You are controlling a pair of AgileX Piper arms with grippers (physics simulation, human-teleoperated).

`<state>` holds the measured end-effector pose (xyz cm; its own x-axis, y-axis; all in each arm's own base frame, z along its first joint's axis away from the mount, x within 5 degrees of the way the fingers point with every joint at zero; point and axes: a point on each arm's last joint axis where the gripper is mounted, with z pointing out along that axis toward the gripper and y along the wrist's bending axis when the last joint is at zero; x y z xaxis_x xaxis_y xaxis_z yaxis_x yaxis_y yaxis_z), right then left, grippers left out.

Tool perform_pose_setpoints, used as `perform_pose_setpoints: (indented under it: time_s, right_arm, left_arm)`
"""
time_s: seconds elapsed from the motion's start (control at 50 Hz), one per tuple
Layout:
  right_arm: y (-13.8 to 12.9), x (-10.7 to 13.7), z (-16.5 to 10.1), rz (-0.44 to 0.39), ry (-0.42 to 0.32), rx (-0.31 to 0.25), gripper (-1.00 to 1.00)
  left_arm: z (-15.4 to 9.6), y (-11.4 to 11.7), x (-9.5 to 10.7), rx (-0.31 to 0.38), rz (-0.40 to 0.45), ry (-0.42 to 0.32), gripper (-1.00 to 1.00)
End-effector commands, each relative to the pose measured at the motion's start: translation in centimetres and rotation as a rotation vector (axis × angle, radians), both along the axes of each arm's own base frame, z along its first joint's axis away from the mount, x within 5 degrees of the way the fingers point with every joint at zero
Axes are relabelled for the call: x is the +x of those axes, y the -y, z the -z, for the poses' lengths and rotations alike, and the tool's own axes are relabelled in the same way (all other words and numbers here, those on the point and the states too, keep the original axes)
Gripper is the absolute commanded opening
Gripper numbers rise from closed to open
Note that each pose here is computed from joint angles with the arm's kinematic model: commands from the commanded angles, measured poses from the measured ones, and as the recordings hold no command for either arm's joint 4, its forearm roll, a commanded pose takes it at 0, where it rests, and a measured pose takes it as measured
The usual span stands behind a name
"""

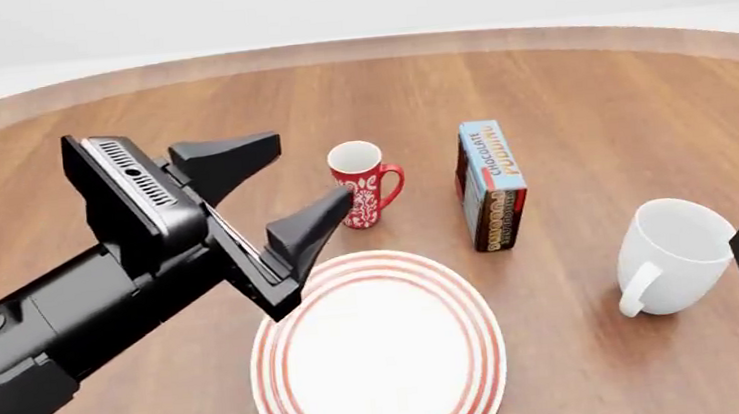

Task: Pick up the white mug and put it on the plate, and put the chocolate pudding to the right of the plate.

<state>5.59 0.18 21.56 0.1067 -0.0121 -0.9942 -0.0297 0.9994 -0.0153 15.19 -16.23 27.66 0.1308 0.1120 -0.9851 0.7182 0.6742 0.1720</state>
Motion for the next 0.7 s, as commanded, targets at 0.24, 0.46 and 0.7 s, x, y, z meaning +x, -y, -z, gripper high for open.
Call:
perform_pose_setpoints:
  time_s: [0.24,0.46,0.7]
  right_arm:
    - [0.0,0.0,0.0,0.000,0.001,0.000,1.00]
    - [0.0,0.0,0.0,-0.001,0.002,0.001,1.00]
    - [0.0,0.0,0.0,-0.002,0.002,0.002,1.00]
  left_arm:
    - [0.3,3.8,0.5,0.018,0.089,-0.034,1.00]
    - [0.3,5.5,0.4,0.014,0.130,-0.054,1.00]
    - [0.4,7.0,0.6,0.002,0.154,-0.072,1.00]
